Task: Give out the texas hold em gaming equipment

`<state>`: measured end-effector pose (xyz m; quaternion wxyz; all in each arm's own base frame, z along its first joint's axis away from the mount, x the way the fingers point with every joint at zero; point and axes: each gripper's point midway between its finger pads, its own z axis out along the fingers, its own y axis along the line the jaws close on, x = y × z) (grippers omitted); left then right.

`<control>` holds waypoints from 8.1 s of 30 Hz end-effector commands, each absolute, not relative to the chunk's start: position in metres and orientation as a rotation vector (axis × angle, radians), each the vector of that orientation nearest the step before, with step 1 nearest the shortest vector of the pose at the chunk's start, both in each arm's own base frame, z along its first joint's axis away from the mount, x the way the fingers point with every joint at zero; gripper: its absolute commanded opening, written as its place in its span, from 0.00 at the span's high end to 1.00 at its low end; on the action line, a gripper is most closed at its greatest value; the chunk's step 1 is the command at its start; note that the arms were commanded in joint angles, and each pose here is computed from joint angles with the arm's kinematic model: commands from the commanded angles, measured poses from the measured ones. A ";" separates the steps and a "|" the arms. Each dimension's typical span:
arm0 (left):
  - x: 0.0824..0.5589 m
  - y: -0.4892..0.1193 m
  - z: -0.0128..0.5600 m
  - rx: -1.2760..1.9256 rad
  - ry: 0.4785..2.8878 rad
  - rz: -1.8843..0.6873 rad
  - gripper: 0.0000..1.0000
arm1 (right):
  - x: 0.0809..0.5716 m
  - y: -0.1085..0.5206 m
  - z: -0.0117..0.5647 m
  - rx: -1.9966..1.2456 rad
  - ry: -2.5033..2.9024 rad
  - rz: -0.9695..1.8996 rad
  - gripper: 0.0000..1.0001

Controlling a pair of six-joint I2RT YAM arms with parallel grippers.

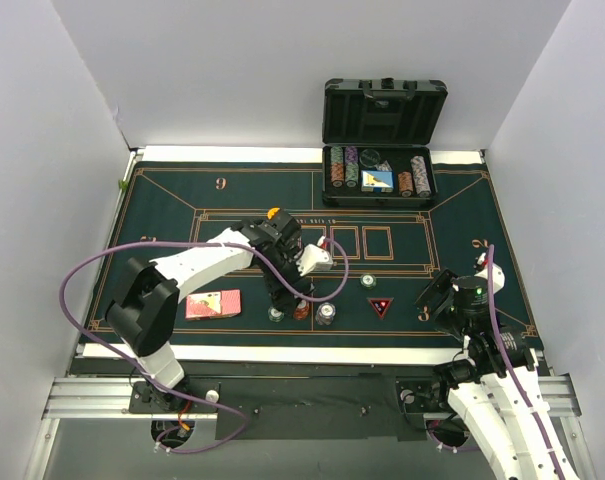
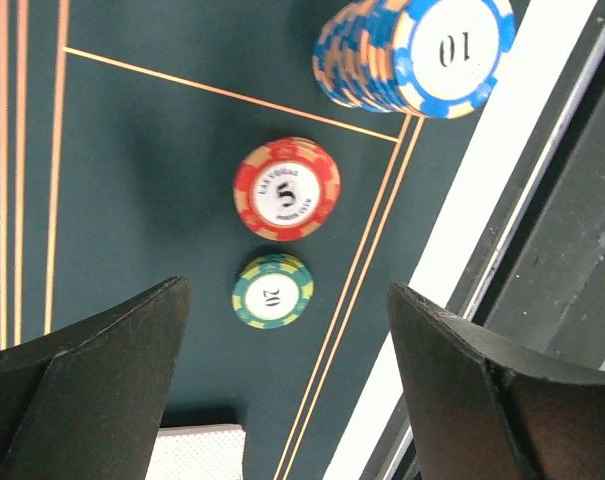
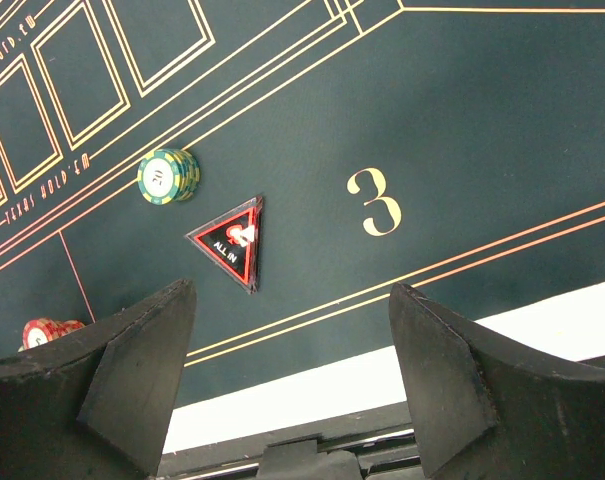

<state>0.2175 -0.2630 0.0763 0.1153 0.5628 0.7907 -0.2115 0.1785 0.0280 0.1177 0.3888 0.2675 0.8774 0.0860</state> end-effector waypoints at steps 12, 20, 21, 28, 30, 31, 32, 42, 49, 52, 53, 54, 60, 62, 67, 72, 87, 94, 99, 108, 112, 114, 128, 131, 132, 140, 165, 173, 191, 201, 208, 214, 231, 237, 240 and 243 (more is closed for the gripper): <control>0.207 -0.295 0.061 1.758 2.140 -0.620 0.09 | 0.180 0.027 0.116 0.674 2.233 0.212 0.27; 0.218 -0.299 0.052 1.753 2.134 -0.574 0.09 | 0.180 0.027 0.115 0.675 2.235 0.209 0.27; 0.219 -0.300 0.052 1.751 2.135 -0.574 0.09 | 0.180 0.027 0.115 0.676 2.238 0.208 0.27; 0.217 -0.298 0.054 1.754 2.135 -0.565 0.09 | 0.180 0.027 0.115 0.676 2.237 0.208 0.27; 0.217 -0.298 0.056 1.751 2.130 -0.561 0.09 | 0.180 0.027 0.115 0.676 2.237 0.208 0.27; 0.217 -0.298 0.057 1.748 2.129 -0.563 0.09 | 0.180 0.027 0.114 0.674 2.238 0.205 0.27; 0.217 -0.298 0.057 1.745 2.132 -0.564 0.09 | 0.180 0.027 0.114 0.674 2.238 0.207 0.27; 0.209 -0.299 0.066 1.735 2.141 -0.595 0.09 | 0.180 0.028 0.114 0.672 2.239 0.213 0.27; 0.206 -0.294 0.047 1.762 2.151 -0.518 0.06 | 0.180 0.028 0.114 0.669 2.241 0.215 0.27; 0.206 -0.293 0.041 1.769 2.132 -0.496 0.05 | 0.180 0.029 0.114 0.668 2.241 0.216 0.27; 0.207 -0.293 0.039 1.768 2.130 -0.490 0.05 | 0.180 0.029 0.114 0.671 2.240 0.216 0.27; 0.208 -0.291 0.037 1.768 2.136 -0.472 0.05 | 0.180 0.028 0.114 0.670 2.240 0.214 0.27; 0.219 -0.291 0.026 1.728 2.138 -0.408 0.05 | 0.180 0.028 0.113 0.671 2.242 0.210 0.27; 0.224 -0.291 0.022 1.713 2.138 -0.378 0.05 | 0.180 0.028 0.113 0.671 2.242 0.210 0.27; 0.223 -0.287 0.014 1.733 2.145 -0.360 0.20 | 0.181 0.028 0.113 0.675 2.242 0.209 0.27; 0.219 -0.283 0.014 1.745 2.153 -0.372 0.38 | 0.180 0.028 0.112 0.673 2.246 0.209 0.27; 0.256 -0.292 0.022 1.561 2.283 -0.430 0.57 | 0.180 0.028 0.112 0.671 2.253 0.208 0.27; 0.264 -0.305 0.029 1.519 2.295 -0.479 0.57 | 0.181 0.029 0.113 0.668 2.254 0.207 0.27; 0.294 -0.290 0.064 1.372 2.320 -0.514 0.52 | 0.185 0.033 0.116 0.652 2.252 0.229 0.27; 0.319 -0.222 0.111 1.247 2.337 -0.453 0.46 | 0.226 0.081 0.140 0.497 2.198 0.366 0.27; 0.326 -0.189 0.123 1.072 2.389 -0.516 0.45 | 0.250 0.139 0.140 0.202 2.309 0.241 0.28; 0.333 -0.169 0.131 0.975 2.406 -0.535 0.45 | 0.265 0.170 0.145 0.075 2.343 0.211 0.28; 0.332 -0.093 0.154 0.655 2.453 -0.597 0.42 | 0.302 0.337 0.098 -0.535 2.563 0.374 0.38; 0.329 -0.089 0.152 0.614 2.480 -0.616 0.42 | 0.299 0.353 0.089 -0.648 2.560 0.374 0.40; 0.329 -0.088 0.151 0.607 2.487 -0.617 0.42 | 0.300 0.357 0.084 -0.663 2.571 0.367 0.42; 0.323 -0.084 0.156 0.568 2.481 -0.614 0.42 | 0.293 0.356 0.053 -0.747 2.631 0.320 0.49; 0.326 -0.072 0.168 0.511 2.453 -0.589 0.41 | 0.262 0.241 -0.003 -0.619 2.716 -0.137 0.63; 0.329 -0.071 0.164 0.517 2.459 -0.579 0.41 | 0.260 0.165 -0.001 -0.300 2.728 -0.304 0.64; 0.328 -0.069 0.162 0.539 2.468 -0.563 0.41 | 0.303 0.243 0.081 -0.294 2.560 0.005 0.62; 0.326 -0.070 0.164 0.530 2.465 -0.566 0.41 | 0.303 0.335 0.052 -0.580 2.627 0.227 0.50; 0.325 -0.069 0.163 0.521 2.470 -0.564 0.41 | 0.296 0.361 0.030 -0.704 2.651 0.221 0.48; 0.325 -0.067 0.164 0.523 2.470 -0.550 0.41 | 0.299 0.347 0.019 -0.696 2.659 0.104 0.49; 0.323 -0.066 0.166 0.537 2.476 -0.540 0.40 | 0.265 0.184 0.006 -0.258 2.697 -0.213 0.65; 0.318 -0.072 0.165 0.570 2.481 -0.558 0.36 | 0.250 0.161 0.010 -0.186 2.685 -0.241 0.65; 0.311 -0.092 0.163 0.669 2.477 -0.555 0.34 | 0.246 0.153 0.015 -0.168 2.677 -0.245 0.65; 0.304 -0.107 0.160 0.736 2.475 -0.544 0.32 | 0.242 0.148 0.018 -0.157 2.670 -0.247 0.65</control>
